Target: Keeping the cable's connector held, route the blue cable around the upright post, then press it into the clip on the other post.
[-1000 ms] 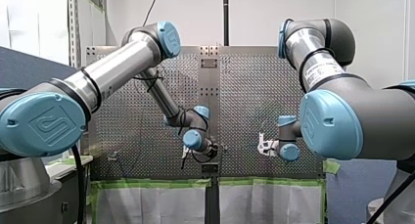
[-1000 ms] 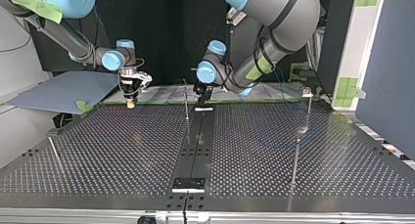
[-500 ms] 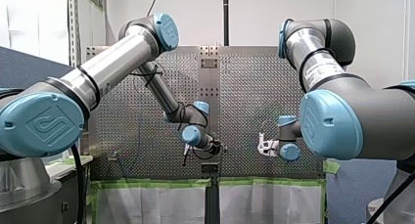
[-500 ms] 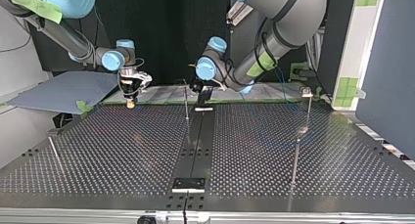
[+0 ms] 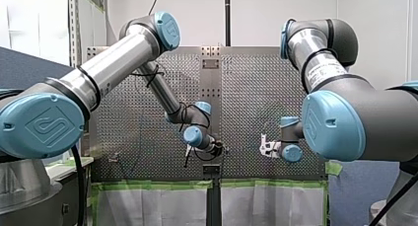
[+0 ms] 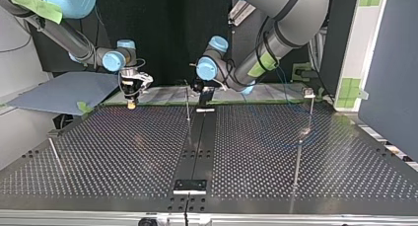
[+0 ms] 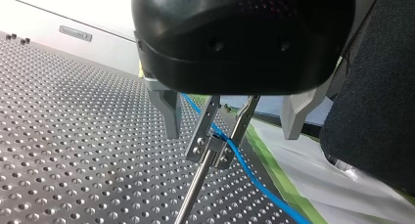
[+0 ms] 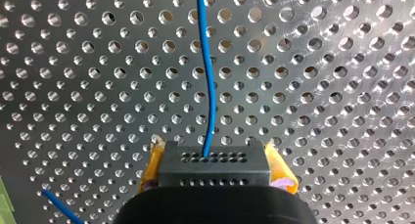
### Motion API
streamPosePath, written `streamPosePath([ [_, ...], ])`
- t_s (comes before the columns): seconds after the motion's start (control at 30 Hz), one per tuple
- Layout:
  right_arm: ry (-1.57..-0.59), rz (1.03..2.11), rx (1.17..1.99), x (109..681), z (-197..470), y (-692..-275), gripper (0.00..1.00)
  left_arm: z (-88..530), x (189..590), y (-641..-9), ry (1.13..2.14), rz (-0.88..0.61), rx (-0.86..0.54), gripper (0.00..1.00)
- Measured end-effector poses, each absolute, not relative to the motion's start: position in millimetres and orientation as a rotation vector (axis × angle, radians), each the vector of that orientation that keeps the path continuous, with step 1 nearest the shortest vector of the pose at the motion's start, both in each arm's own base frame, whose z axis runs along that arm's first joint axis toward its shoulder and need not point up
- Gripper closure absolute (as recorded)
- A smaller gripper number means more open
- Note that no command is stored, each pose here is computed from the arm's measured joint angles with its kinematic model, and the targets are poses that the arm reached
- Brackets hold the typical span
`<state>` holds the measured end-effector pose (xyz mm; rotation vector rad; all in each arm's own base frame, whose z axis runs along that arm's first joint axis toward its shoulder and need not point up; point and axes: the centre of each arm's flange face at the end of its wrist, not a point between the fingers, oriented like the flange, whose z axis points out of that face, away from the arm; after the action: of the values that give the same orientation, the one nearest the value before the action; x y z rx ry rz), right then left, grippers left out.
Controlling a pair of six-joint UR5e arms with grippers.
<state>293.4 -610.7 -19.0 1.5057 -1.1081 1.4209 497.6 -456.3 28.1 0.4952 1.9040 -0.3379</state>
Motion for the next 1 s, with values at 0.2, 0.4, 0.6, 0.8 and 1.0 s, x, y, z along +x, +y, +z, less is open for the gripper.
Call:
streamPosePath([
  [0.2, -1.109, 1.421, 1.506, 293.5, -19.1, -610.5, 1.0, 28.0, 497.5, -456.1, 1.906, -0.338, 0.491, 0.01],
  [0.4, -1.109, 1.421, 1.507, 293.5, -19.2, -610.5, 1.0, 28.1, 497.2, -456.6, 1.905, -0.339, 0.496, 0.01],
  [0.6, -1.11, 1.42, 1.506, 292.6, -19.2, -610.9, 1.0, 28.2, 495.4, -458.9, 1.901, -0.342, 0.504, 0.01],
  [0.8, -1.112, 1.418, 1.504, 291.3, -19.4, -611.4, 1.0, 30.2, 493.0, -462.5, 1.891, -0.342, 0.523, 0.01],
  [1.0, -1.113, 1.418, 1.503, 290.6, -19.3, -611.7, 1.0, 31.5, 487.9, -469.7, 1.878, -0.356, 0.543, 0.01],
])
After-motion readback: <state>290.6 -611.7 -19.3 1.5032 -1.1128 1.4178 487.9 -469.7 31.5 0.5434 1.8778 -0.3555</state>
